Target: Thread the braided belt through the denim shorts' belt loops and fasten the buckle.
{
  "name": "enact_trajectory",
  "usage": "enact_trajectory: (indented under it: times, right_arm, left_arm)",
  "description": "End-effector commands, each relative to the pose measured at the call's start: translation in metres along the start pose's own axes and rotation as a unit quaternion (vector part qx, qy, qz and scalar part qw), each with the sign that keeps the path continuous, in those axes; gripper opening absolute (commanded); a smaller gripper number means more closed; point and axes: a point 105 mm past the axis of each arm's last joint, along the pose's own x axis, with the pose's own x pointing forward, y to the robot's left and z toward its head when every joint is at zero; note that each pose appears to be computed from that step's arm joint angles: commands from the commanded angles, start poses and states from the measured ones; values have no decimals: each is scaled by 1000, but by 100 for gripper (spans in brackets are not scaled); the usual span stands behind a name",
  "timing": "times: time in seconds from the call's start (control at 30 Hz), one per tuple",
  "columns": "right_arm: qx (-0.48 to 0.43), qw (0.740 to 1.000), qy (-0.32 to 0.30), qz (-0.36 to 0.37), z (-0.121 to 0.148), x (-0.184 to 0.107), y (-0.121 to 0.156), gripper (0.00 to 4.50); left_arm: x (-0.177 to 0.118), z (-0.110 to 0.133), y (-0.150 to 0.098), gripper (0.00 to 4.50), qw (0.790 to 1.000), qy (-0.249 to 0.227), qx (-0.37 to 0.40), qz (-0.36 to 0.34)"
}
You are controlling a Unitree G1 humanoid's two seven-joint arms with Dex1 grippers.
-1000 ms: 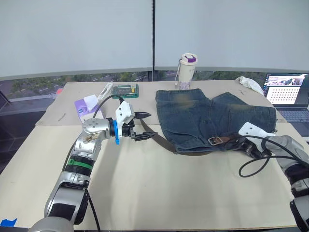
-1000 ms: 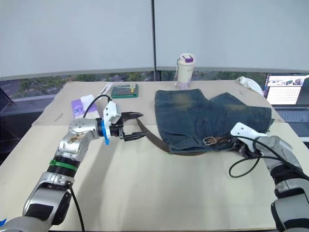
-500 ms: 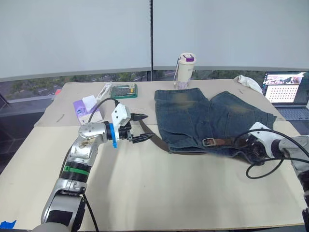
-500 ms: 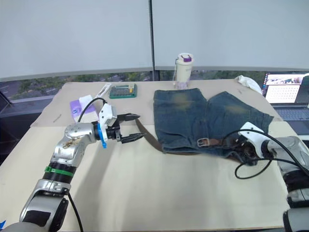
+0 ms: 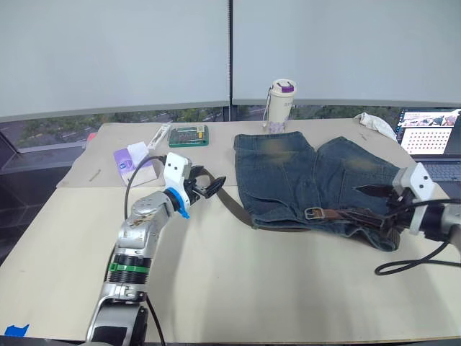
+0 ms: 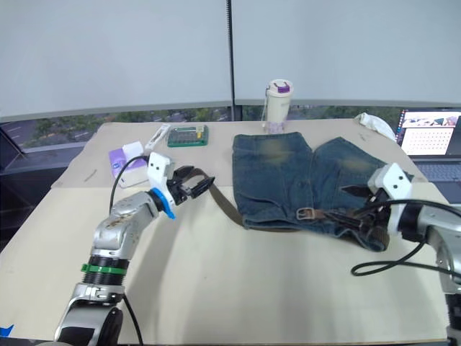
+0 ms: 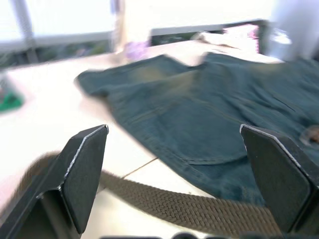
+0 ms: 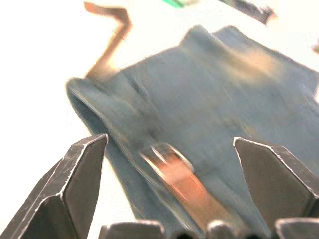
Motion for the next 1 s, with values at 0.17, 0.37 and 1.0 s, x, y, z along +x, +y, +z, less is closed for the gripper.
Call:
enact_trajectory:
  times: [0.17, 0.37, 1.0]
  right_arm:
    - [2, 996, -73, 48, 30, 28, 43, 448]
    - [33, 989, -130, 64, 47, 40, 59, 448]
    - [21, 990, -133, 41, 42, 51, 55, 448]
  left_arm:
    - [36, 5, 35, 450, 983, 37, -20, 181]
    - [44, -6, 55, 450, 965, 73, -34, 248]
    - [77, -41, 10, 450, 979, 155, 13, 131]
